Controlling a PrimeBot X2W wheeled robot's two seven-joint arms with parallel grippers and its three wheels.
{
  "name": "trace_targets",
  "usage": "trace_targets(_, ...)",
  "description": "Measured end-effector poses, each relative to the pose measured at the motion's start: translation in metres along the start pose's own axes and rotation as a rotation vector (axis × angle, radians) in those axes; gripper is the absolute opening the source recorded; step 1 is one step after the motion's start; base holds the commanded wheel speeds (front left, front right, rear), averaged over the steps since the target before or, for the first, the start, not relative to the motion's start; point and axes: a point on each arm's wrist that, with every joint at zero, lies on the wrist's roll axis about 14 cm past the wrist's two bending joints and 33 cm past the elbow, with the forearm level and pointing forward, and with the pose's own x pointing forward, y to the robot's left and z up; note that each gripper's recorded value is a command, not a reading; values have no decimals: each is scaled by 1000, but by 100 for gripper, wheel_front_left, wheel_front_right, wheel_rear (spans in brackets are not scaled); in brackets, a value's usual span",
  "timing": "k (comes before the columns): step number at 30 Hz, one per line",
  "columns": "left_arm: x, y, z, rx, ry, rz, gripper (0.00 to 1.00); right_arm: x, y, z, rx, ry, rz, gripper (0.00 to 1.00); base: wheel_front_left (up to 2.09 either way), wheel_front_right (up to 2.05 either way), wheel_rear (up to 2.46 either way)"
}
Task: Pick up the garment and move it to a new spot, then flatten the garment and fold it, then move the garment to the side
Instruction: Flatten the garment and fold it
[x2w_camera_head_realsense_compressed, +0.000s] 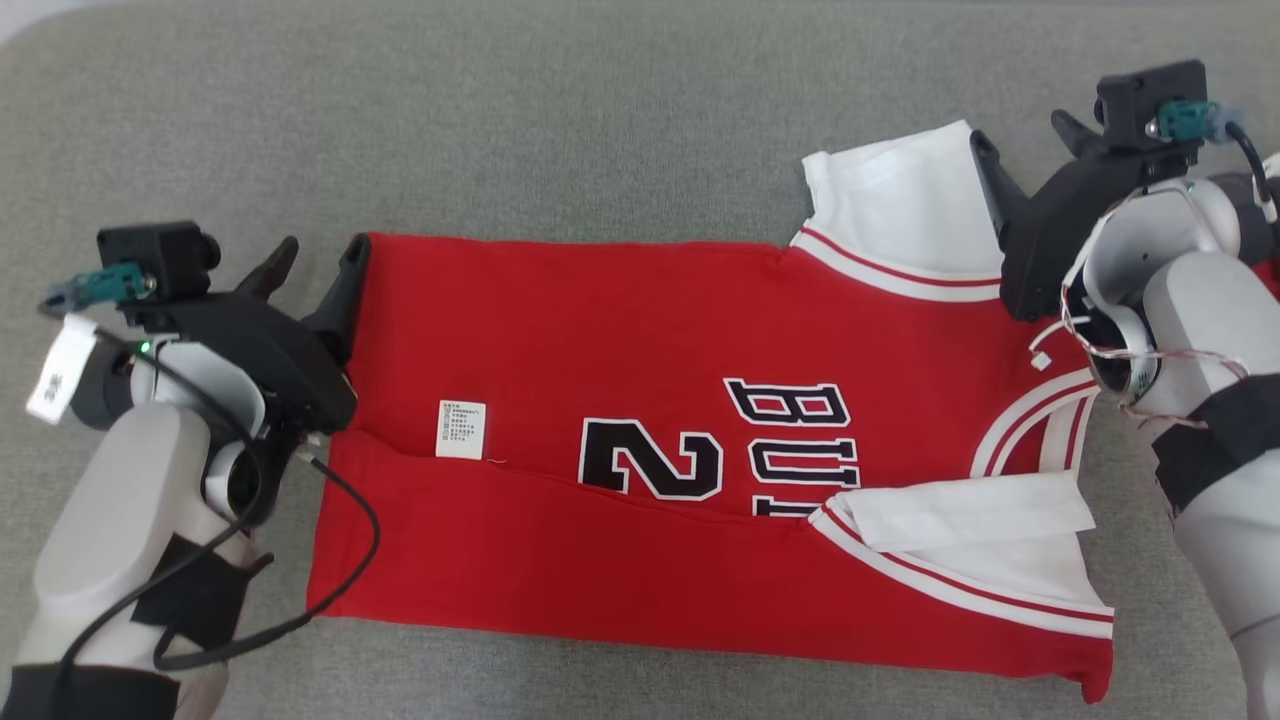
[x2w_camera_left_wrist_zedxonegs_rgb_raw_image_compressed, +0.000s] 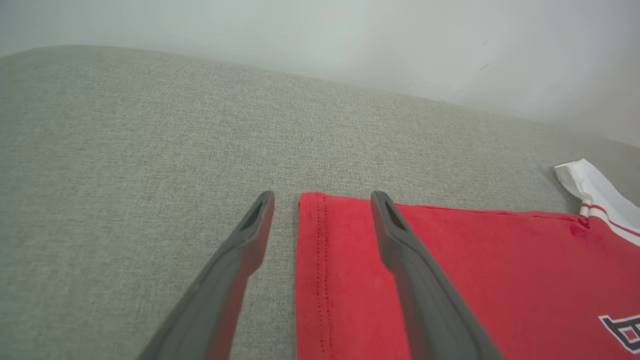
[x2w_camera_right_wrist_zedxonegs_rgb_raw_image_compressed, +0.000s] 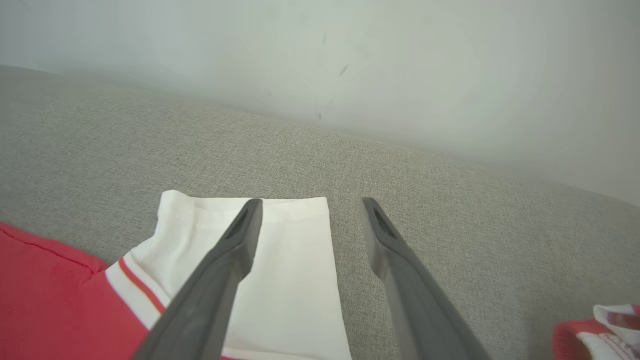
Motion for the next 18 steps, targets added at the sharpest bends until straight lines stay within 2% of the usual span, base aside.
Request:
trace_targets(9,26,-2,-15,-36,72,-4,100,26,-3,-29,-6,119,-7,100,0,0,0)
trace_targets(18,37,-10,-39,-22,157,-25,100,44,-1,-50,-12,186,-7,100,0,0,0)
